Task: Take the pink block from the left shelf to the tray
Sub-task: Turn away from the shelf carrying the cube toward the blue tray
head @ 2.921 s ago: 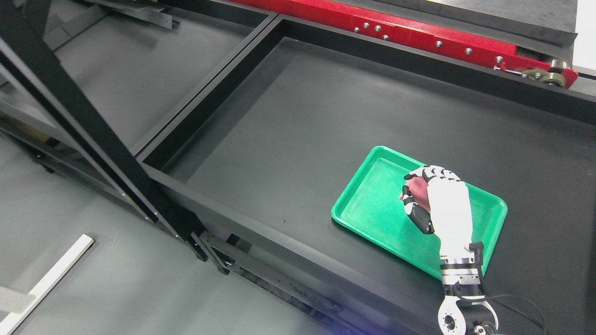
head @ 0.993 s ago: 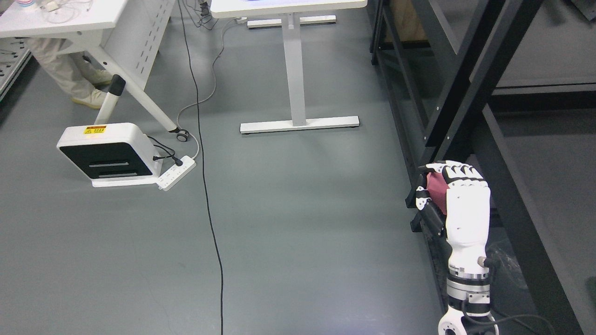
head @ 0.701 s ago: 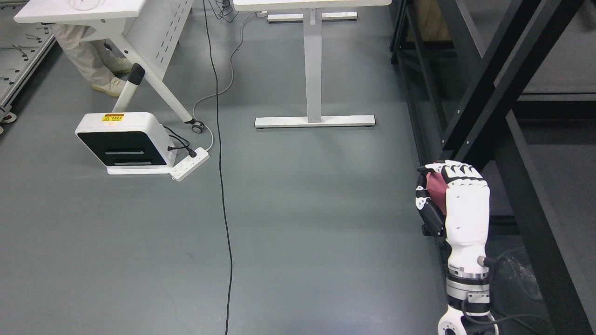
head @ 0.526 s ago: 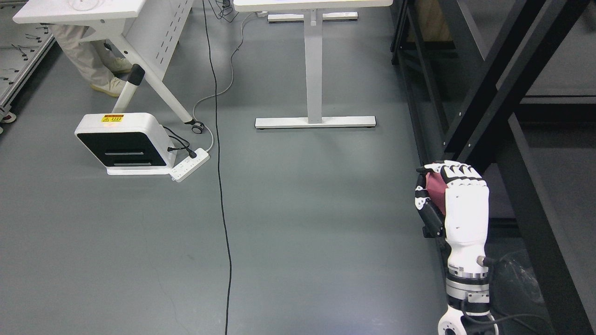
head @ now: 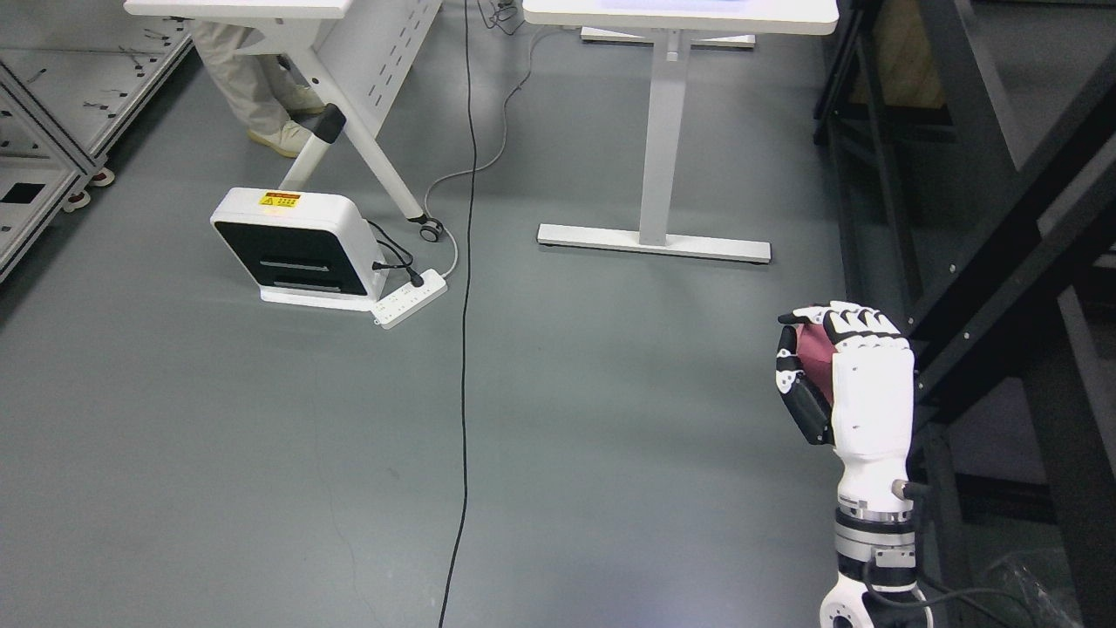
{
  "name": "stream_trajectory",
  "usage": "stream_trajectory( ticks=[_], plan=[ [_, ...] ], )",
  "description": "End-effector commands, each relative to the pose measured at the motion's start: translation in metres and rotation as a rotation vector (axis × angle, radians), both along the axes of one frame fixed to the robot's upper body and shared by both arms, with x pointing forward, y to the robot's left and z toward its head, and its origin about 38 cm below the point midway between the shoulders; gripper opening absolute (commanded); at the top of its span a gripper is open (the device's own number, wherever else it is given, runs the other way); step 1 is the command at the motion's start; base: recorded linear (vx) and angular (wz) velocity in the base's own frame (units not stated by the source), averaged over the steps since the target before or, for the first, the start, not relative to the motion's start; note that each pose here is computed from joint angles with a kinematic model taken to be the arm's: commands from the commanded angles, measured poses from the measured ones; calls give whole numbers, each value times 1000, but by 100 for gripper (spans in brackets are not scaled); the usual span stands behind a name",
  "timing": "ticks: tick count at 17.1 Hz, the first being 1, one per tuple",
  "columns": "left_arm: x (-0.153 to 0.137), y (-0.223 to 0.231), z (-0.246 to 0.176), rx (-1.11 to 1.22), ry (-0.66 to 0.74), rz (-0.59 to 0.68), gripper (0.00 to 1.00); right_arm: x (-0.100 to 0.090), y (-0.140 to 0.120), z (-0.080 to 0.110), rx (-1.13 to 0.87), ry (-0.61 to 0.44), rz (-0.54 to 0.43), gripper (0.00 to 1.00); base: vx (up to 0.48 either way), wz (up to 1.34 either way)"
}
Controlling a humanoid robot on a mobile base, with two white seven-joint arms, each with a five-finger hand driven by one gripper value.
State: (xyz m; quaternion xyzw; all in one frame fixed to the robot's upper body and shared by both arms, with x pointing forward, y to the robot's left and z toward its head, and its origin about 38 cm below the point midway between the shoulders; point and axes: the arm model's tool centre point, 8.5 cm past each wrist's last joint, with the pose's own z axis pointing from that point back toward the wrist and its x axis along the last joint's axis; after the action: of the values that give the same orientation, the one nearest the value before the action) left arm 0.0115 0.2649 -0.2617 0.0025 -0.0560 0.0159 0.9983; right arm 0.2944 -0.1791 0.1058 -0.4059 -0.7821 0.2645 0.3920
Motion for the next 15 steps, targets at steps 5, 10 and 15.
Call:
stream_trajectory(
  ticks=[5,10,15],
  plan=[
    [21,11,2,18,-40,-5,100,0,-4,0,-17,0,4,2,209,213],
    [21,11,2,18,-40,-5,100,0,-4,-1,-18,1,4,2,297,21],
    [21,11,2,18,-40,-5,100,0,-4,0,-18,1,5,2,325,-40]
  ],
)
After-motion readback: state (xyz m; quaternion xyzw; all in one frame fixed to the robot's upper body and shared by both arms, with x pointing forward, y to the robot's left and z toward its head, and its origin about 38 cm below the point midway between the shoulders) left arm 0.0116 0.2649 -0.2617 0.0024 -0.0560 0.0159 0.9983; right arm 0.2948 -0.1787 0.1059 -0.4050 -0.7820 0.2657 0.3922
